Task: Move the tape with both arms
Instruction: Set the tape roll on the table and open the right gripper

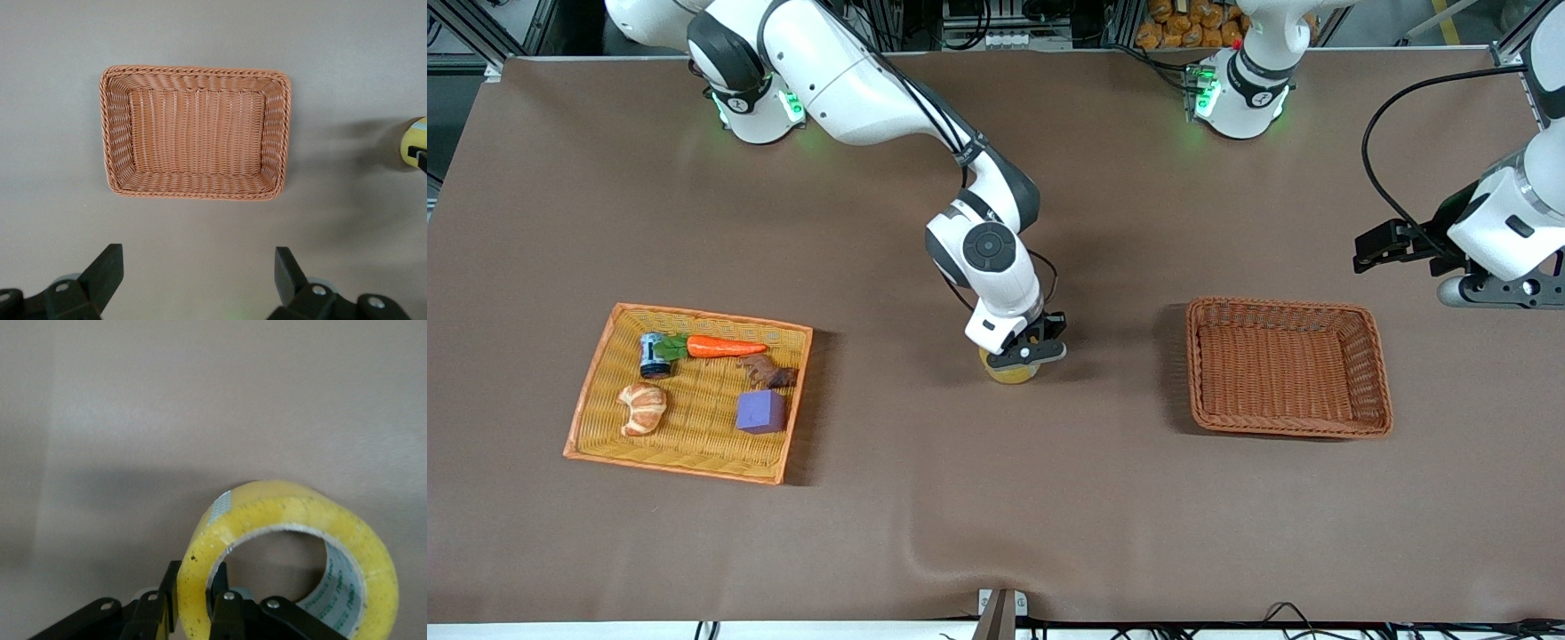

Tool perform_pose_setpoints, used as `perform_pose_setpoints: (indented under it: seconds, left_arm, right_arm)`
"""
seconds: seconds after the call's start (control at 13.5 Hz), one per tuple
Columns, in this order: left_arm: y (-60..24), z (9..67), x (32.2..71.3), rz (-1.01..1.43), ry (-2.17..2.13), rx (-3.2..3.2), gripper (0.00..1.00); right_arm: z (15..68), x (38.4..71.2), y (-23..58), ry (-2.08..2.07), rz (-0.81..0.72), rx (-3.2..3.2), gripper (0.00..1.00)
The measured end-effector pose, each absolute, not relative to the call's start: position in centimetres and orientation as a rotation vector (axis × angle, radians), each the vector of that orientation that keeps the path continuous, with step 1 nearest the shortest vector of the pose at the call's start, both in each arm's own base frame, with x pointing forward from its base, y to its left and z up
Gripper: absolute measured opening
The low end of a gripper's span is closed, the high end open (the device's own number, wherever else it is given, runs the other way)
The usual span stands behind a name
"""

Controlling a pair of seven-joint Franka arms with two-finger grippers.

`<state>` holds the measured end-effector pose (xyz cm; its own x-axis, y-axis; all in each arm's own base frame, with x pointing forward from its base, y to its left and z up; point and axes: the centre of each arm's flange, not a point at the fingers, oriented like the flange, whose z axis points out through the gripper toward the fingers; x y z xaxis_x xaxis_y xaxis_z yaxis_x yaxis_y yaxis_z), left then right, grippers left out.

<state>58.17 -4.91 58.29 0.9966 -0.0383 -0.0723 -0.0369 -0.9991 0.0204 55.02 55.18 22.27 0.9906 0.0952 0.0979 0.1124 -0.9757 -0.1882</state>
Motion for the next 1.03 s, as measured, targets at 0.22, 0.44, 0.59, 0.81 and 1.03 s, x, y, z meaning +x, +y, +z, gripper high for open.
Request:
perform_pose_setpoints:
  seconds: [0.22,0.44,0.59,0.81,1.03]
  left_arm:
    - [-4.8,58.3,58.2,-0.113,-0.057,3.12,1.0]
    - [-5.8,57.9,58.3,-0.116,-0.083,3.117,1.0]
    - [-8.6,56.2,59.2,-0.096,-0.157,3.105,1.0]
    - [-17.2,51.0,60.8,-0.07,-0.173,3.078,1.0]
    - [-27.7,44.5,60.8,-0.055,-0.006,3.05,1.0]
  right_arm:
    - [25.3,57.2,53.2,-0.114,-0.096,-2.976,0.59]
    - [32.9,61.0,47.3,-0.084,-0.045,-3.007,0.9]
    - [39.3,63.6,40.4,0.015,-0.072,-3.0,1.0]
    - [44.3,65.6,27.6,0.142,-0.084,-3.006,1.0]
    - [47.5,64.9,17.2,0.222,-0.076,-3.016,1.0]
